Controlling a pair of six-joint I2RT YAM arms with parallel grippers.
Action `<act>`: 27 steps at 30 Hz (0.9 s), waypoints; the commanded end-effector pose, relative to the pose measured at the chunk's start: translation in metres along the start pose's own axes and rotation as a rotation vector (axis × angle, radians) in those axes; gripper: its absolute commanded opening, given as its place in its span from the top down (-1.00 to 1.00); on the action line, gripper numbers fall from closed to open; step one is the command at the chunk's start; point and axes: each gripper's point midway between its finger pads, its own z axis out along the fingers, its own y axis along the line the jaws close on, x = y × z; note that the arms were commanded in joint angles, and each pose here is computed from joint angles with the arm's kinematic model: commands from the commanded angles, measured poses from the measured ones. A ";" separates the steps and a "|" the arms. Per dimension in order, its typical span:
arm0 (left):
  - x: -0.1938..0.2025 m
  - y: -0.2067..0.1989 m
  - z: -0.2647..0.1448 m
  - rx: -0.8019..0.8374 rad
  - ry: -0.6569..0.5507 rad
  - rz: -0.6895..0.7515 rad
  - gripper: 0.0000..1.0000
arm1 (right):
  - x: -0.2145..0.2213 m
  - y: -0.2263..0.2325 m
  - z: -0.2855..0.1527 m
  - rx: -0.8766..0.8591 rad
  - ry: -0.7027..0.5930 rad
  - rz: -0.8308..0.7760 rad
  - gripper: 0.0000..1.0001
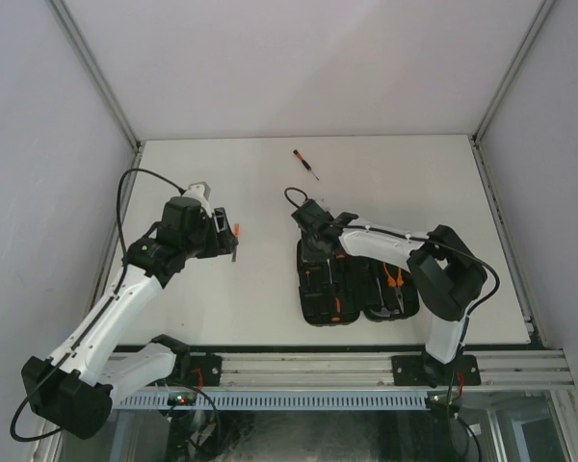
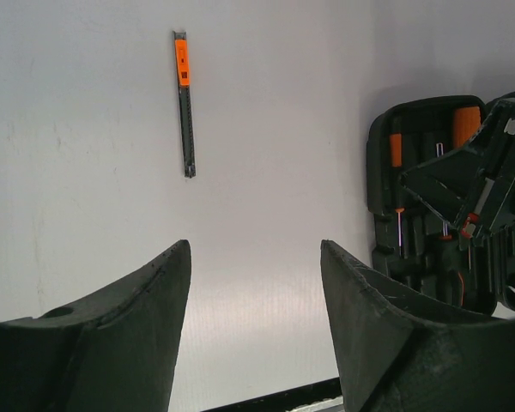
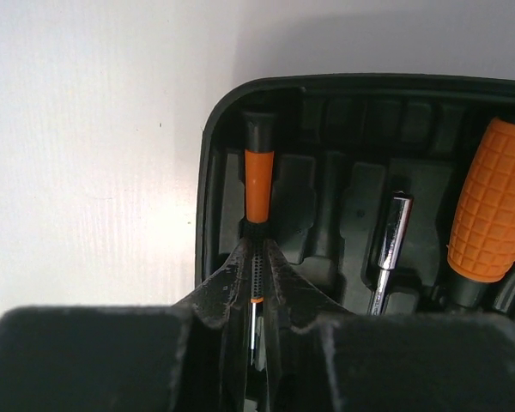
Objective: Sort the tools into containers
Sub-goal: Place the screwdriver in the storage box.
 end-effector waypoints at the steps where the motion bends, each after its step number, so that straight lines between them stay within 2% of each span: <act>1: 0.004 0.002 0.004 0.011 -0.001 0.006 -0.33 | -0.008 0.011 -0.001 -0.008 -0.013 -0.024 0.88; 5: 0.003 0.002 0.004 0.011 -0.001 0.003 -0.32 | -0.001 0.008 0.002 0.015 0.016 -0.035 1.00; 27: 0.002 0.001 0.004 0.022 -0.002 -0.003 -0.32 | 0.082 -0.031 0.057 0.232 0.288 -0.070 1.00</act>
